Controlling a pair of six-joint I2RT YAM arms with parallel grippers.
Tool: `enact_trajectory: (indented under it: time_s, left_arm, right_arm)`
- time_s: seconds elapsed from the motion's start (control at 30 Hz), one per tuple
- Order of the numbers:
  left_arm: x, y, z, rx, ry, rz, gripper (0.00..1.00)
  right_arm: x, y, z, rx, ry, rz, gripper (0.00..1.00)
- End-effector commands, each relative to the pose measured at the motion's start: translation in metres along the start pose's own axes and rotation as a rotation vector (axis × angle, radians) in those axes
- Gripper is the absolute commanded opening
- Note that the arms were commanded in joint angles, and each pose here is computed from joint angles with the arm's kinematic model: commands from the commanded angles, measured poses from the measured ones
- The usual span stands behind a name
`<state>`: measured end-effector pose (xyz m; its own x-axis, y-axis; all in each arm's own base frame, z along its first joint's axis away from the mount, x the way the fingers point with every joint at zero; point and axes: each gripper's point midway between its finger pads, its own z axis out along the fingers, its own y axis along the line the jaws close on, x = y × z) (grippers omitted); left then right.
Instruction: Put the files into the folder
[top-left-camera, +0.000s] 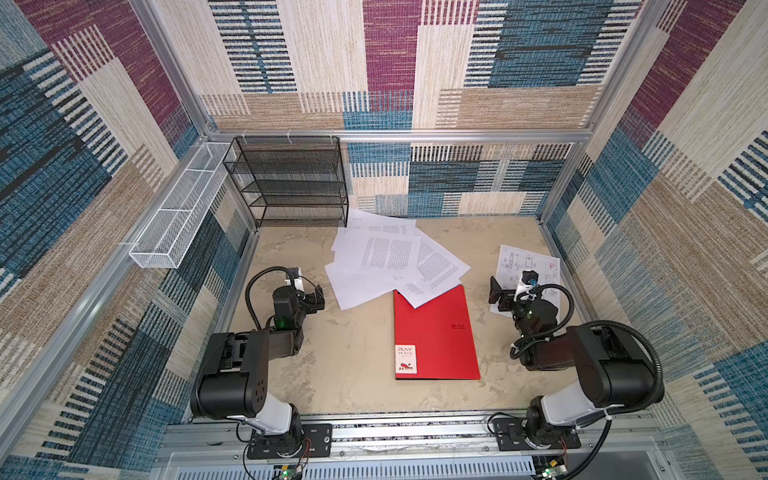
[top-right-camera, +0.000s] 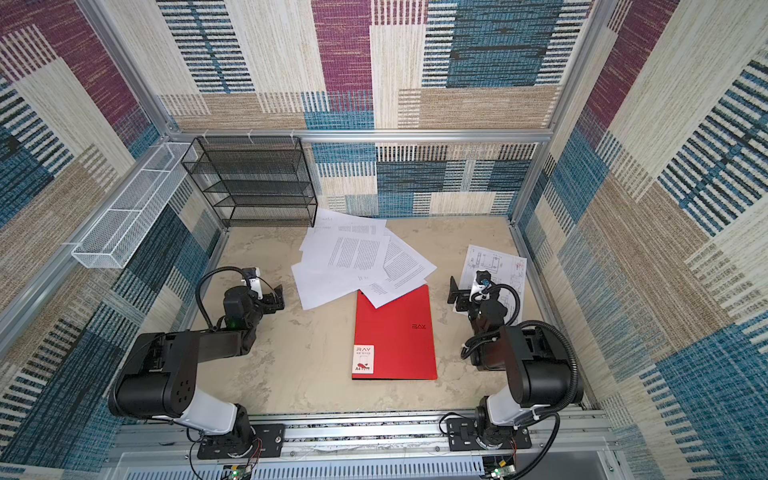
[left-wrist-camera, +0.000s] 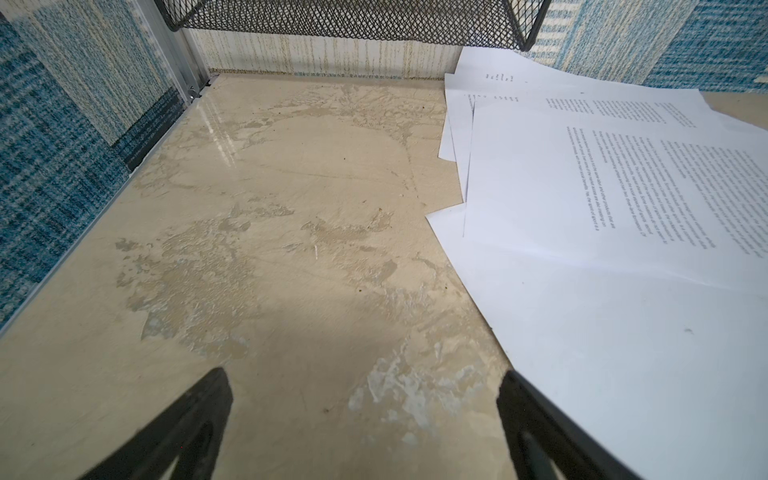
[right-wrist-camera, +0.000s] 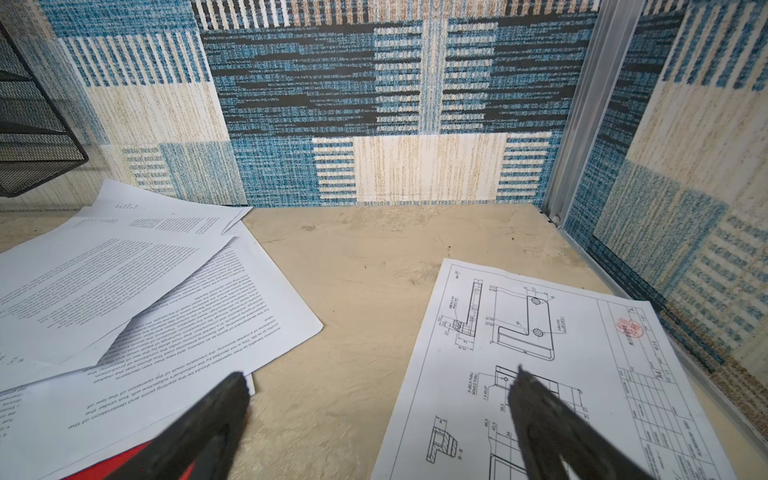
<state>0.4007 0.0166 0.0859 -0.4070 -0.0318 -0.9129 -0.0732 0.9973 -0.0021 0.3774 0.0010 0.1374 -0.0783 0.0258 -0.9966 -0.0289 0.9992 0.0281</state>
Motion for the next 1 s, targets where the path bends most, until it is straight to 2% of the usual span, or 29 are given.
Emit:
enact_trajectory:
  time_s: [0.0,0.1,0.23,0.43,0.5,0.53,0.57,0.63,0.73,0.77,0.83,0.87,0.97]
  left_arm:
    - [-0.007,-0.001,0.000,0.007,-0.026,0.022,0.99]
    - [-0.007,0.000,0.000,0.006,-0.027,0.020,0.99]
    - [-0.007,0.012,-0.004,-0.063,-0.046,-0.012,0.99]
    - [-0.011,0.010,-0.005,-0.057,-0.057,-0.005,0.99]
    - [-0.025,0.017,-0.013,-0.132,0.000,-0.003,0.99]
    - [-0.039,0.021,-0.018,-0.180,0.024,0.007,0.99]
    - [-0.053,0.023,-0.025,-0.220,0.025,-0.014,0.99]
    - [-0.072,0.025,-0.045,-0.266,0.042,-0.167,0.99]
    - [-0.072,0.018,-0.071,-0.293,0.136,-0.366,0.99]
    - [-0.071,0.009,-0.075,-0.251,0.157,-0.398,0.99]
    - [-0.066,-0.024,-0.079,-0.099,0.228,-0.466,0.99]
    - [-0.062,-0.046,-0.084,-0.002,0.275,-0.476,0.99]
    - [-0.041,-0.108,-0.101,0.226,0.415,-0.422,0.99]
  right_arm:
    - [-0.007,0.001,-0.001,-0.003,-0.029,-0.008,1.00]
    - [-0.006,0.001,-0.001,-0.004,-0.026,-0.008,1.00]
    - [-0.006,0.001,-0.001,-0.004,-0.025,-0.008,1.00]
    - [-0.006,0.001,-0.001,-0.004,-0.025,-0.008,1.00]
    - [-0.024,-0.006,-0.005,0.048,-0.067,0.000,1.00]
    - [-0.034,-0.017,-0.004,0.125,-0.042,0.033,0.99]
    - [-0.042,-0.030,-0.002,0.201,-0.009,0.076,1.00]
    - [-0.072,-0.045,-0.007,0.293,-0.037,0.215,1.00]
    - [-0.088,-0.038,-0.004,0.262,-0.009,0.347,1.00]
    - [-0.086,-0.043,-0.006,0.297,0.002,0.394,1.00]
    - [-0.068,-0.062,-0.016,0.447,0.069,0.542,1.00]
    - [-0.059,-0.064,-0.020,0.468,0.103,0.603,1.00]
    - [-0.048,-0.022,-0.016,0.233,0.226,0.606,1.00]
